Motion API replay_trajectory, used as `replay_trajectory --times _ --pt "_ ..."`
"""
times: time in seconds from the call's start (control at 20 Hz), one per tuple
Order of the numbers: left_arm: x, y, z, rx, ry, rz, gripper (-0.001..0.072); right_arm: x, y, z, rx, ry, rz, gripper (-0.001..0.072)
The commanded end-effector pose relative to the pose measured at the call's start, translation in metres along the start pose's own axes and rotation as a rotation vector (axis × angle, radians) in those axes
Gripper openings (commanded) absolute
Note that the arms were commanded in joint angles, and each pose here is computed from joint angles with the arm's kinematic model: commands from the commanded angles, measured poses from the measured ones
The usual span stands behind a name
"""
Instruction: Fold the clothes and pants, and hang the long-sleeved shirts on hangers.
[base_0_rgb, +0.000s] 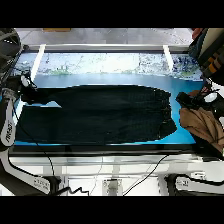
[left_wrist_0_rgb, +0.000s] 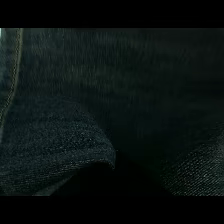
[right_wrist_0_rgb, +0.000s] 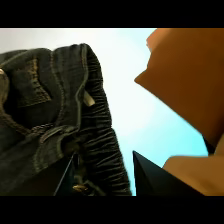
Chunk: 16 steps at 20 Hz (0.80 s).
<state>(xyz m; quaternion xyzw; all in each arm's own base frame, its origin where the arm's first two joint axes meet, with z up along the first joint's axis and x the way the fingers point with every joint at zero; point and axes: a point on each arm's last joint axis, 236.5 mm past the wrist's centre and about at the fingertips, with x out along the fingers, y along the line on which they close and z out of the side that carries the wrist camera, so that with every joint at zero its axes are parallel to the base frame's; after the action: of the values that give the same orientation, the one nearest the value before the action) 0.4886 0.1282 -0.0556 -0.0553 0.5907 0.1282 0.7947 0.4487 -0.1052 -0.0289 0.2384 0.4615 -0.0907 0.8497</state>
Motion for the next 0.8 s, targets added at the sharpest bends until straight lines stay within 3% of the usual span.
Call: replay_trajectory --times 0.0,0.3,0.75 --pt "0.006 0.0 -0.007 0.021 0.03 0.001 0.0021 0.019 0.003 0.001 -0.078 0.114 0.035 0.0484" --pt "0.006 -0.001 -0.002 0.022 0.012 0.0 0.0021 0.066 0.016 0.015 -0.142 0.224 0.131 0.0574" --pt "0.006 -0.003 0.004 0.018 -0.013 -0.009 0.0021 0.128 0.033 0.021 -0.068 0.198 0.242 0.0547"
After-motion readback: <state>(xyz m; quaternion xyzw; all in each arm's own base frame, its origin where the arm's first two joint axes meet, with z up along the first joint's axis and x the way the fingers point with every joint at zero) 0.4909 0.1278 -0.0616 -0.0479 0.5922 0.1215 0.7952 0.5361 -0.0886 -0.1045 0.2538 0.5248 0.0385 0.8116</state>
